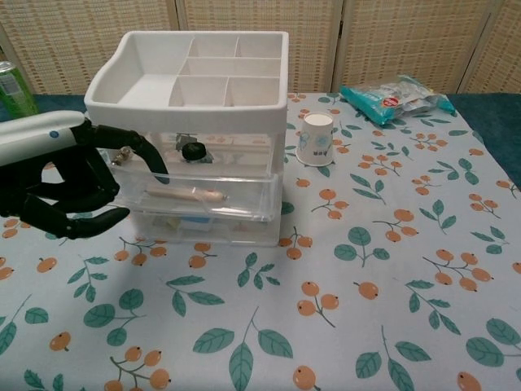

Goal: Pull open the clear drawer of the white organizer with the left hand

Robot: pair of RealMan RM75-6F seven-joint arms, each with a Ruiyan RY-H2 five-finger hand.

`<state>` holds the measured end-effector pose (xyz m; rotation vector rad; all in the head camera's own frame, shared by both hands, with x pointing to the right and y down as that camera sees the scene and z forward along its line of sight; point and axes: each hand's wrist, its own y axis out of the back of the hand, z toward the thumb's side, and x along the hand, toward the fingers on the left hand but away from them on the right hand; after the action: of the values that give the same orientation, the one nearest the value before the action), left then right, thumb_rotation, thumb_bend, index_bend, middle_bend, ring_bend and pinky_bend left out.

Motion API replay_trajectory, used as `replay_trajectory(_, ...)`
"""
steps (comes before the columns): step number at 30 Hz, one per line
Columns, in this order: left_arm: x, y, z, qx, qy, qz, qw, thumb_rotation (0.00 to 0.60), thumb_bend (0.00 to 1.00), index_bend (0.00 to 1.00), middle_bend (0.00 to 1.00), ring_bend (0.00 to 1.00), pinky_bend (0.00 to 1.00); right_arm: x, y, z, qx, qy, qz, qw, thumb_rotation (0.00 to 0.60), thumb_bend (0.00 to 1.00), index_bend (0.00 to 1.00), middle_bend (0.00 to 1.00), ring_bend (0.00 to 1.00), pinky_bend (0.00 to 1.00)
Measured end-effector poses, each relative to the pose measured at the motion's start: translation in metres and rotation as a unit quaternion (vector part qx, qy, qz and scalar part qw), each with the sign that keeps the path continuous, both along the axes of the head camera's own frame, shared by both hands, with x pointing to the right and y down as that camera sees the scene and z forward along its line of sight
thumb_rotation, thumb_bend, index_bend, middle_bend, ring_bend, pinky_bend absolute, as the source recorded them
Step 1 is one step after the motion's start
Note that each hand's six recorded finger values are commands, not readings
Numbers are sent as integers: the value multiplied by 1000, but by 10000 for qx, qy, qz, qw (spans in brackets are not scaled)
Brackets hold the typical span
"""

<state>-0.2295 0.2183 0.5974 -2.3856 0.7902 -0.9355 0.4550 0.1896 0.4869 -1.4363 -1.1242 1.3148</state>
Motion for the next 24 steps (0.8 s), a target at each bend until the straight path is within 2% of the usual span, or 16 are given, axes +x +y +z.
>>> replay_trajectory(15,1,6,3,-5,-39,-58,10000,600,430,391,905,991,1000,1,0,0,4,-9,2,10000,600,282,43,178,100,42)
replay_trajectory(24,2,6,2,74,-52,-104,9999,600,430,353,907,993,1000,1,0,-1,19,-16,5,10000,600,282,43,178,100,42)
